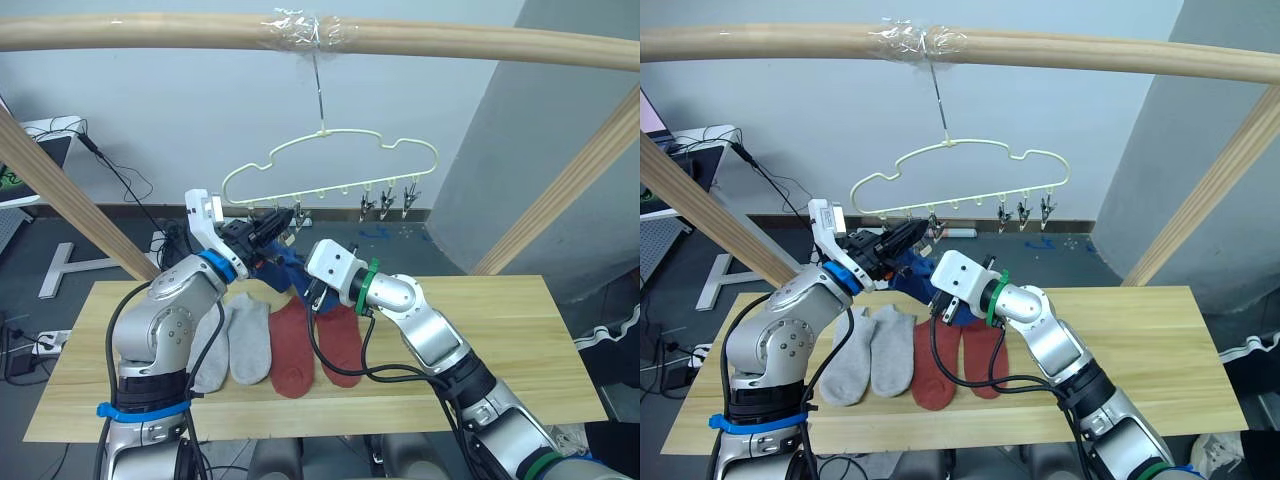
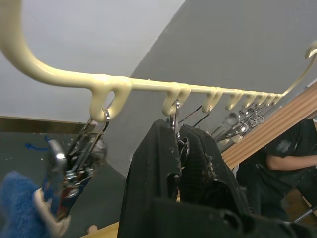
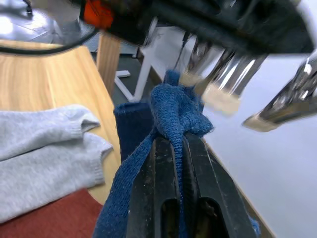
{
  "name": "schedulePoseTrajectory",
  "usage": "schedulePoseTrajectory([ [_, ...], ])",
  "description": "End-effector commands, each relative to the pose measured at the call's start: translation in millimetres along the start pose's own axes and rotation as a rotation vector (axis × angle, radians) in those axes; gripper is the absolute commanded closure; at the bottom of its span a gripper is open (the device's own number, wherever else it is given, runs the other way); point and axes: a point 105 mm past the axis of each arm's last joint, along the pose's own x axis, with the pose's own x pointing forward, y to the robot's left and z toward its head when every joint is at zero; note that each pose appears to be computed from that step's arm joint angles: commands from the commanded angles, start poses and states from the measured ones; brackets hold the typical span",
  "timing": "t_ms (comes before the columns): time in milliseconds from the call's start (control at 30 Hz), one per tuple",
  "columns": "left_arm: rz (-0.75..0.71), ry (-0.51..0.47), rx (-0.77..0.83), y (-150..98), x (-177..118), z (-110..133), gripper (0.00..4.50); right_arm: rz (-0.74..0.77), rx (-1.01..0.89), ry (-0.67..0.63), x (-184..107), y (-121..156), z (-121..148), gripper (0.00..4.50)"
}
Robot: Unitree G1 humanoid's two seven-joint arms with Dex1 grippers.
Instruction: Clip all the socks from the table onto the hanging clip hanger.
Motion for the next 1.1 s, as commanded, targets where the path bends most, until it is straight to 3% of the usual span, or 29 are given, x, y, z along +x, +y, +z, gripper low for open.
schedulePoseTrajectory([
  [33, -0.039, -0.029, 0.036, -11, 2, 12, 4.38, -0.019, -0.038, -0.085, 4, -6, 23, 4.50],
  [733, -0.034, 0.013, 0.004, -7, -1, -4, 4.38, -0.045, -0.058, -0.187, 7, -13, 50, 4.50],
  [1100, -0.044, 0.023, 0.022, -8, -9, -4, 0.91, -0.054, -0.021, -0.193, 10, -14, 50, 4.50],
])
